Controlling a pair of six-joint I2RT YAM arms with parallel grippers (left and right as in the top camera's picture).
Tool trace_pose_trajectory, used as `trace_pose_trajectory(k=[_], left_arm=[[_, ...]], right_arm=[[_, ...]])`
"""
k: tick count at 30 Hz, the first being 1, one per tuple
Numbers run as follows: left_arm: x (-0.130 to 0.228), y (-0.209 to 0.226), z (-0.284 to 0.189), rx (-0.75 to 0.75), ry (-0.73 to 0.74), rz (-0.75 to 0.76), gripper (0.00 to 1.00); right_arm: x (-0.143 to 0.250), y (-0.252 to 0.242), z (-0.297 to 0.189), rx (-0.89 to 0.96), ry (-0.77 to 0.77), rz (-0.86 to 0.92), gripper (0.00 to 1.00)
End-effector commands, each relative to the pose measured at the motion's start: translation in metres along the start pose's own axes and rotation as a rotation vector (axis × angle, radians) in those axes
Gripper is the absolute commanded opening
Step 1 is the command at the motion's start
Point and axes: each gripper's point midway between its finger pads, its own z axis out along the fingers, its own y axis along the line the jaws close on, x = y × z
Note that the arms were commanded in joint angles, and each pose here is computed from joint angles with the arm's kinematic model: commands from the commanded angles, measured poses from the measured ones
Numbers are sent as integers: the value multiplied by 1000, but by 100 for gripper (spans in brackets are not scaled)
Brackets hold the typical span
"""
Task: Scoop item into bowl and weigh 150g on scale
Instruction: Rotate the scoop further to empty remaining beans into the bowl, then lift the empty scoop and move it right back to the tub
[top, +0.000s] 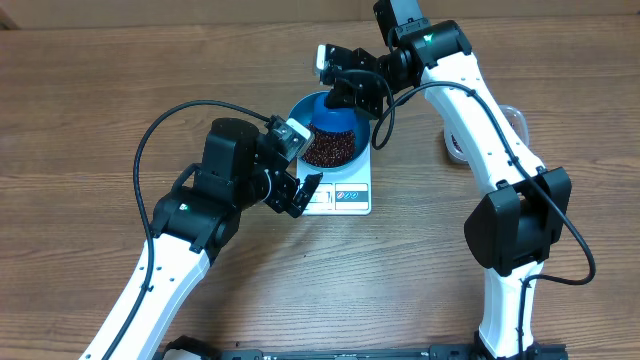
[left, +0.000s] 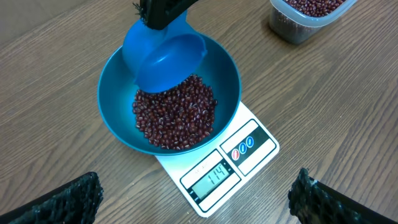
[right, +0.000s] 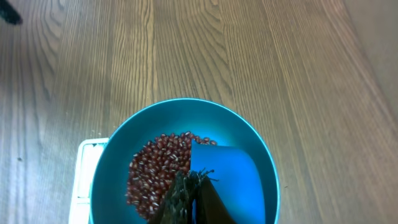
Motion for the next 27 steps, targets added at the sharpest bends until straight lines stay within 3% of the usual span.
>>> trace_pose_trajectory(k=[1,17,27], left_arm=[[-10,1,-3,-3,-21,-1,100],[-10,1,-3,-3,-21,-1,99],[-10,1,-3,-3,-21,-1,99]], right_arm=[[-26,2,-17,11,-66,86,4],[-52,-14,-73,123,-179,475,4],[-6,-66,-169,296,-352,1035,4]])
